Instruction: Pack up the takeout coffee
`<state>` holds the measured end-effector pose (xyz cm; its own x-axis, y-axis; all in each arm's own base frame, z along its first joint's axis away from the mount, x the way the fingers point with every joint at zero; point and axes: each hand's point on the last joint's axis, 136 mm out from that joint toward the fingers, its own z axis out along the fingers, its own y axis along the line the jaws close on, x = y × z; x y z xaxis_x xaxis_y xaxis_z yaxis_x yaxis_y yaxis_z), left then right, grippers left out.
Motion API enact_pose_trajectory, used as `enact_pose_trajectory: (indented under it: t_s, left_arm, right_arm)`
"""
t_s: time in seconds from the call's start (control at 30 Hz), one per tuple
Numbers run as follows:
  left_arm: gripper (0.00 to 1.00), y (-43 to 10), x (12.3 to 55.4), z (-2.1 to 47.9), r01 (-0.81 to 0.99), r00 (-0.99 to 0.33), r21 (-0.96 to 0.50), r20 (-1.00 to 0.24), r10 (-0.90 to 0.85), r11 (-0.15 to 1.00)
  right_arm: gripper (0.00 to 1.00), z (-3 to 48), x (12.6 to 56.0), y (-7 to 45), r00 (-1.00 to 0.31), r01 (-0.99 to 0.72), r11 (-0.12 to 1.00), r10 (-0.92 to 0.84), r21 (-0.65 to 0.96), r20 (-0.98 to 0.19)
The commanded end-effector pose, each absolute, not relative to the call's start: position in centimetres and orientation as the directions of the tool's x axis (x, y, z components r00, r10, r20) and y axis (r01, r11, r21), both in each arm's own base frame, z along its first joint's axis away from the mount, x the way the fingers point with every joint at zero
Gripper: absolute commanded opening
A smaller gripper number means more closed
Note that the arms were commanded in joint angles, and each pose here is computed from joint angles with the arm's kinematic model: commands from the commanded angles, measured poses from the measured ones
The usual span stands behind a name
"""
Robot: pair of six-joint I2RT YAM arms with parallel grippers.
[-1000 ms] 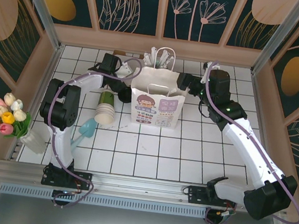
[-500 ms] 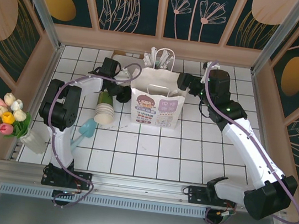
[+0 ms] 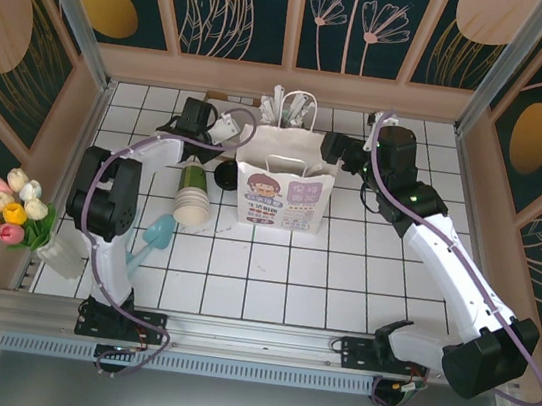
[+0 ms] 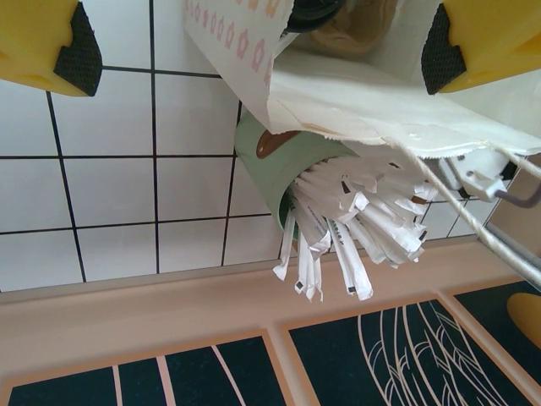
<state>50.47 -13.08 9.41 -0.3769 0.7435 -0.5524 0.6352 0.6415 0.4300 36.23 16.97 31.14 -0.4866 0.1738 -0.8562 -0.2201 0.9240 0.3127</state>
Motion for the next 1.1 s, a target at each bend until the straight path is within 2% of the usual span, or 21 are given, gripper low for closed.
enact_pose_trajectory:
  t_s: [0.0,0.17,0.3,0.4,0.53,0.8,0.93,1.07]
  left_arm:
    - [0.00,-13.1,51.5,16.2,0.513,-0.321,0.438,-0.699,0.638,0.738]
    - [0.00,-10.5,50.6,23.6,0.243,-0.360,0.287,-0.860,0.361,0.926]
    - [0.00,-8.8,48.3,28.0,0.111,-0.404,0.134,-0.899,0.168,0.985]
    - [0.00,-9.0,46.1,31.6,0.122,-0.393,0.068,-0.913,0.111,0.990]
    - [0.00,-10.1,42.9,36.3,0.205,-0.357,-0.003,-0.931,0.072,0.979]
    - [0.00,-11.3,39.9,42.4,0.210,-0.398,-0.144,-0.916,-0.050,0.967]
    - [0.00,-12.8,39.3,45.1,0.214,-0.372,-0.179,-0.924,-0.089,0.960]
    - [0.00,-15.6,38.9,46.4,0.265,-0.371,-0.220,-0.922,-0.111,0.939]
  right_arm:
    - [0.99,32.8,36.0,17.1,-0.451,-0.253,0.924,0.150,0.287,-0.880]
    - [0.99,34.8,35.0,18.6,-0.389,-0.392,0.889,0.071,0.235,-0.918]
    - [0.95,37.8,33.1,21.8,-0.276,-0.609,0.781,-0.044,0.140,-0.960]
    - [0.94,39.6,31.2,24.8,-0.133,-0.759,0.651,-0.162,-0.005,-0.978]
    - [0.95,41.6,30.2,27.6,0.037,-0.818,0.543,-0.280,-0.190,-0.959]
    - [0.95,45.9,26.7,33.9,0.229,-0.904,0.305,-0.246,-0.299,-0.942]
    - [0.96,46.0,26.5,37.6,0.254,-0.907,0.282,-0.226,-0.313,-0.941]
    - [0.97,46.2,27.7,40.3,0.290,-0.875,0.347,-0.187,-0.339,-0.939]
